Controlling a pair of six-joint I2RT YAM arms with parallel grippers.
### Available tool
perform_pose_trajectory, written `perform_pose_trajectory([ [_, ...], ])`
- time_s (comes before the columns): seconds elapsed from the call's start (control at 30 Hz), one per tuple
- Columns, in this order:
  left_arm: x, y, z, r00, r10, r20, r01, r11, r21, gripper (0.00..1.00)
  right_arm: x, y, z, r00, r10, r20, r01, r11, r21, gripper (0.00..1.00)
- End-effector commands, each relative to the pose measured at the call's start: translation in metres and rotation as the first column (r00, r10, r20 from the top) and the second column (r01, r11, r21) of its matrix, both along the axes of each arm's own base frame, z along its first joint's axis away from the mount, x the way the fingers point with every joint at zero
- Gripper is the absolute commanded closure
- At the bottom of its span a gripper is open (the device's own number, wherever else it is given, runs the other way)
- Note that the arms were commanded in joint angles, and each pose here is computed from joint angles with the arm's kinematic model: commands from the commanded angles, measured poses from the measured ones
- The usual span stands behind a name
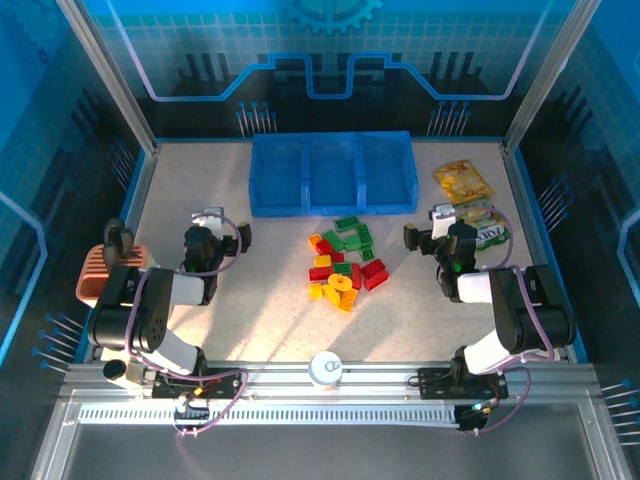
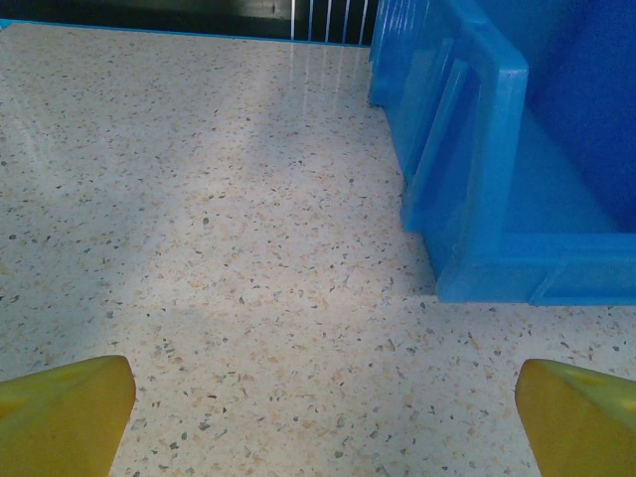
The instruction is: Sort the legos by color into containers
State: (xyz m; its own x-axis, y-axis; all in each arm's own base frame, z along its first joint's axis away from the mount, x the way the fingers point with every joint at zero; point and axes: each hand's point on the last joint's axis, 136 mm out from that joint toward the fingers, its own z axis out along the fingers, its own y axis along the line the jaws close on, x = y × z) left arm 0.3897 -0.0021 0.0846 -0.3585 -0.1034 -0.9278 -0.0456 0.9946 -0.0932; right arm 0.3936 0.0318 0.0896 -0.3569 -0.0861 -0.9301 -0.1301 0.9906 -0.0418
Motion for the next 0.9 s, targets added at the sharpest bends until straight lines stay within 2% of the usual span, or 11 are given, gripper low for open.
perform_pose_trajectory([
  [0.0,0.01,0.0,0.012,0.999,-0.017,0.043,0.017,1.0,0.008,0.01,0.006,0.002,0.008,0.999,0.01,0.033,-0.01,1.0,-0.01,0.0],
  [0.43,0.01,0.0,0.011,0.999,-0.017,0.038,0.016,1.0,0.007,0.01,0.006,0.002,0.008,0.999,0.009,0.033,-0.009,1.0,-0.011,0.0],
  [0.53,0.009,0.006,0.012,0.999,0.014,0.044,-0.014,1.0,0.013,0.01,0.006,0.002,0.008,0.999,0.009,0.033,-0.009,1.0,-0.01,0.0],
  [0.6,0.005,0.014,0.023,0.994,0.08,0.08,-0.082,0.996,0.031,0.01,0.004,0.004,0.014,0.998,0.011,0.054,-0.01,1.0,-0.024,0.0],
  [0.67,-0.003,0.01,0.048,0.989,0.112,0.096,-0.12,0.989,0.09,0.01,-0.002,0.011,0.037,0.997,-0.003,0.073,0.01,0.995,-0.094,0.0],
  [0.73,-0.008,0.008,0.075,0.982,0.153,0.111,-0.166,0.98,0.115,0.01,-0.011,0.022,0.081,0.991,0.009,0.134,0.006,0.993,-0.117,0.0],
  [0.8,-0.012,0.004,0.101,0.976,0.186,0.115,-0.194,0.978,0.07,0.01,-0.018,0.032,0.123,0.982,0.027,0.188,-0.015,0.998,-0.068,0.0],
  [0.83,-0.014,0.001,0.113,0.975,0.194,0.108,-0.198,0.98,0.029,0.01,-0.022,0.032,0.143,0.98,-0.005,0.201,0.003,1.0,0.008,0.0],
  [0.87,-0.016,-0.003,0.123,0.976,0.197,0.096,-0.196,0.98,-0.019,0.01,-0.028,0.026,0.146,0.988,-0.082,0.13,0.061,0.986,0.154,0.0],
])
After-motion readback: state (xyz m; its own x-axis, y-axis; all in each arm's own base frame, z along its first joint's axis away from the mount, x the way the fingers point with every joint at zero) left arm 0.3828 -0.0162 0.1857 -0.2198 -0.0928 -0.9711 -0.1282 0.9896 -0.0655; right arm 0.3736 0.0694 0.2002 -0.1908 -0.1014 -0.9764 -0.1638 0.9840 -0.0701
